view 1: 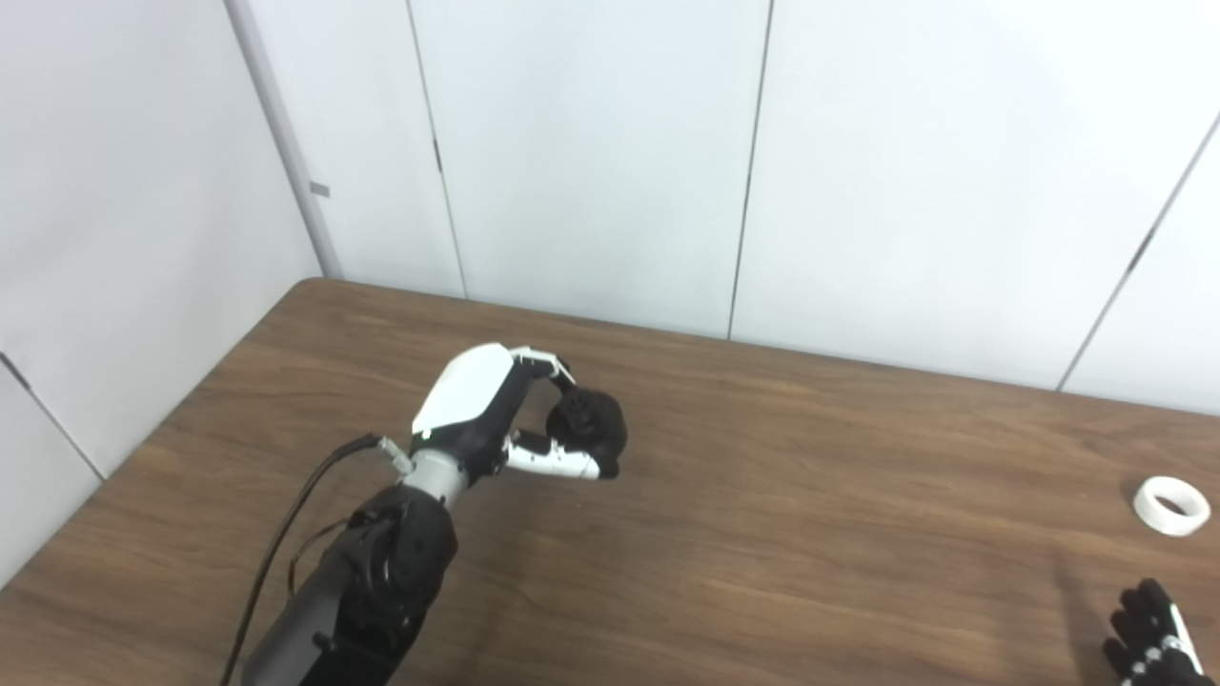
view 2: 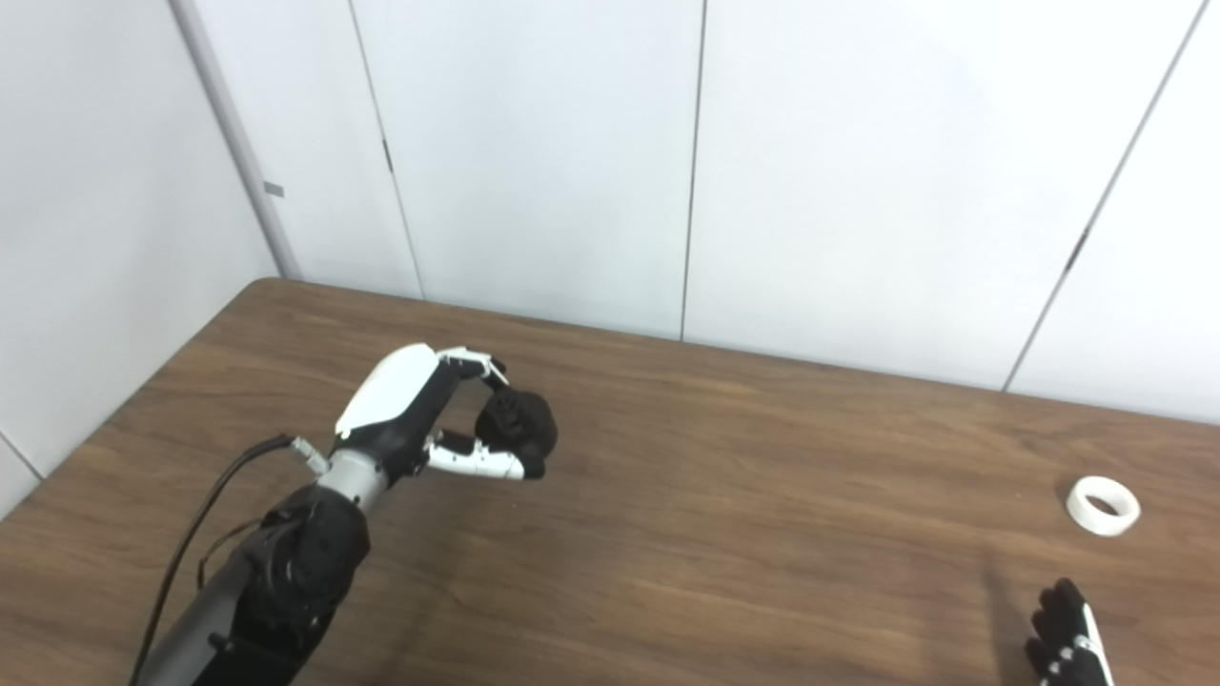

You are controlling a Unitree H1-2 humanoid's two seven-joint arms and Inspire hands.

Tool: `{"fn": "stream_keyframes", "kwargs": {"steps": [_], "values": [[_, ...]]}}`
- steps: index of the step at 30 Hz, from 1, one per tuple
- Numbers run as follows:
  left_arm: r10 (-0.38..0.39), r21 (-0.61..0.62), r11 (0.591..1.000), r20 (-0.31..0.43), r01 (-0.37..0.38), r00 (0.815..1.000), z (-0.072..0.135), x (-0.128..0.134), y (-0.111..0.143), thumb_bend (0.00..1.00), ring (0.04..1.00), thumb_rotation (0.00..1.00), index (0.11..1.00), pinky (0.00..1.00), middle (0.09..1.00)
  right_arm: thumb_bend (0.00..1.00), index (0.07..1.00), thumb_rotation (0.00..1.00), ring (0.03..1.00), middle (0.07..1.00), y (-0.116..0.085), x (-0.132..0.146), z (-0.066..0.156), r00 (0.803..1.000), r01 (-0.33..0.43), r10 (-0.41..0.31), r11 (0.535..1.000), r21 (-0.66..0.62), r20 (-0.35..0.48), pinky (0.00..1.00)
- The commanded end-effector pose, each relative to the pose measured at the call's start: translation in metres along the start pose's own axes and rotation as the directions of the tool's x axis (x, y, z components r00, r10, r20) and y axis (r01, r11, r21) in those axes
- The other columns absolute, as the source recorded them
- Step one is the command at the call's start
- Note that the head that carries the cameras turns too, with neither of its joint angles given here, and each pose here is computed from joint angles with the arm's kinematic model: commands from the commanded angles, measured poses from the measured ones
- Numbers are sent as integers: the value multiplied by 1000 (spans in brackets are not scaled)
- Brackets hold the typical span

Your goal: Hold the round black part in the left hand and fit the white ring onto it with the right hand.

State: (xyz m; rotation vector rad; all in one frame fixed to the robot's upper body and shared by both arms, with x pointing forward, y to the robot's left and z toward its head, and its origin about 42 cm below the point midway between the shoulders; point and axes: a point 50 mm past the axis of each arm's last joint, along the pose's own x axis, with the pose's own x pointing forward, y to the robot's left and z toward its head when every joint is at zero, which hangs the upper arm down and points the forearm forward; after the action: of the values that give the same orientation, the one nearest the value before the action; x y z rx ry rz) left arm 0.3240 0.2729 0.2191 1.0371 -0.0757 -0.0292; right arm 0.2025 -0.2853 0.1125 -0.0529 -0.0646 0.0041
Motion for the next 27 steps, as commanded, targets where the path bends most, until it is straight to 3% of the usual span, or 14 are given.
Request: {"fn": "stream_keyframes", "kwargs": {"steps": [1,13,17,27], "values": [[43,45,998,62,-46,997,14,0,12,523,891,47,485,847,800,656,1000,1000,1000,1000,9,-10,-3,1000,5,-4,1000,23,-30,1000],[-38,99,995,161,22,986,37,-22,-6,522,897,50,486,888,803,634,991,1000,1000,998,20,-8,8,1000,8,-8,1000,3,-10,1000],[-65,125,991,216,39,974,46,-28,-20,521,896,51,486,970,803,642,981,1000,1000,991,25,-5,13,1000,15,-15,1000,6,-14,1000],[-114,126,989,281,82,953,65,-37,-50,521,908,54,486,991,805,626,974,1000,1000,984,37,3,24,1000,28,-28,999,19,-10,1000]]}}
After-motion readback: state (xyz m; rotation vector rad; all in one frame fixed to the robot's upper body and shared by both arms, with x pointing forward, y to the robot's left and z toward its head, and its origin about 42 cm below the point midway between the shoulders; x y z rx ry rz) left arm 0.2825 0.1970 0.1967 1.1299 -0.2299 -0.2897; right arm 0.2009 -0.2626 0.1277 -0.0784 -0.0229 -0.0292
